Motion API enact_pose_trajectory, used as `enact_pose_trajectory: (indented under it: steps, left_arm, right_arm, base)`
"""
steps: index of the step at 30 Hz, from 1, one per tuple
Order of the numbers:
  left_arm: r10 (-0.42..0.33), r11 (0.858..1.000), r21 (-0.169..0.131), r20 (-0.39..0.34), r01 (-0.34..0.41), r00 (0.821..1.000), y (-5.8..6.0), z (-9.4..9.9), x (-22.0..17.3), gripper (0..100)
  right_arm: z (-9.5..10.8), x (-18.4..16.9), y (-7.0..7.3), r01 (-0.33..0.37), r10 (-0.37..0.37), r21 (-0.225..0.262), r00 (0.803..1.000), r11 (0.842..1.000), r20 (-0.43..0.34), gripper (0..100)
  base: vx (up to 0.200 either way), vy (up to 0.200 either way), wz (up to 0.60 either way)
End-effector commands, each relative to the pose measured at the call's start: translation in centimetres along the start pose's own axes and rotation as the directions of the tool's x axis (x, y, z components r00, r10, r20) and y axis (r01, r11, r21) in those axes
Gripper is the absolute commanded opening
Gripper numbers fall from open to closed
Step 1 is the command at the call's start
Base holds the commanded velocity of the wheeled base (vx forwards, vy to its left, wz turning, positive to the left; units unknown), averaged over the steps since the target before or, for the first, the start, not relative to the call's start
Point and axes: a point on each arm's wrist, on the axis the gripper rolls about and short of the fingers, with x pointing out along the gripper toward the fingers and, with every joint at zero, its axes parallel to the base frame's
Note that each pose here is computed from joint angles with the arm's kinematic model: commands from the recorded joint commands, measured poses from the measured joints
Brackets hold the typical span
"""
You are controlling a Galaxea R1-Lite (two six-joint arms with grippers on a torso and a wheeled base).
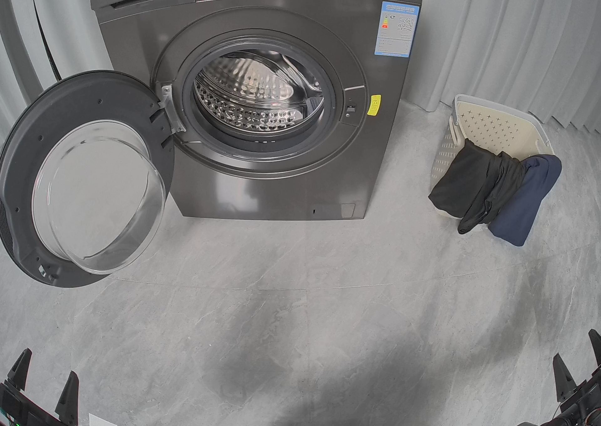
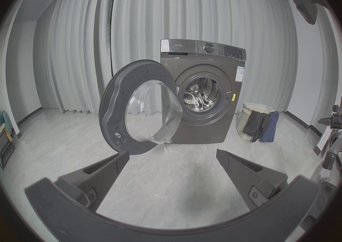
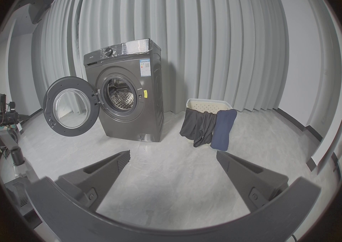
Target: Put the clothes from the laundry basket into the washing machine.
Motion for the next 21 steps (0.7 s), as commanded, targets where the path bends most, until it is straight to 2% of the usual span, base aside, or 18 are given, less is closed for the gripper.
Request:
enact_pose_trajectory:
  steps: [1,6,9,21]
  left_arm:
    - [0.002,1.0,-0.001,-0.003,-0.002,1.0,0.01,-0.53,0.01,100]
    - [0.003,1.0,-0.009,-0.001,-0.003,1.0,0.02,-0.51,0.01,100]
    - [0.005,1.0,-0.018,-0.003,-0.005,1.0,0.02,-0.53,0.01,100]
    - [0.005,1.0,-0.021,-0.003,-0.005,1.0,0.02,-0.53,0.01,100]
  right_arm:
    - [-0.52,0.04,0.0,0.0,0.0,0.0,1.0,1.0,-0.007,100]
    - [-0.52,0.04,0.0,0.0,0.0,0.0,1.0,1.0,-0.007,100]
    - [-0.52,0.04,0.0,0.0,0.0,0.0,1.0,1.0,-0.007,100]
    - [-0.52,0.04,0.0,0.0,0.0,0.0,1.0,1.0,-0.007,100]
  base:
    - [0.0,0.0,0.0]
    - [0.0,0.0,0.0]
    - [0.2,0.0,0.0]
    - [0.2,0.0,0.0]
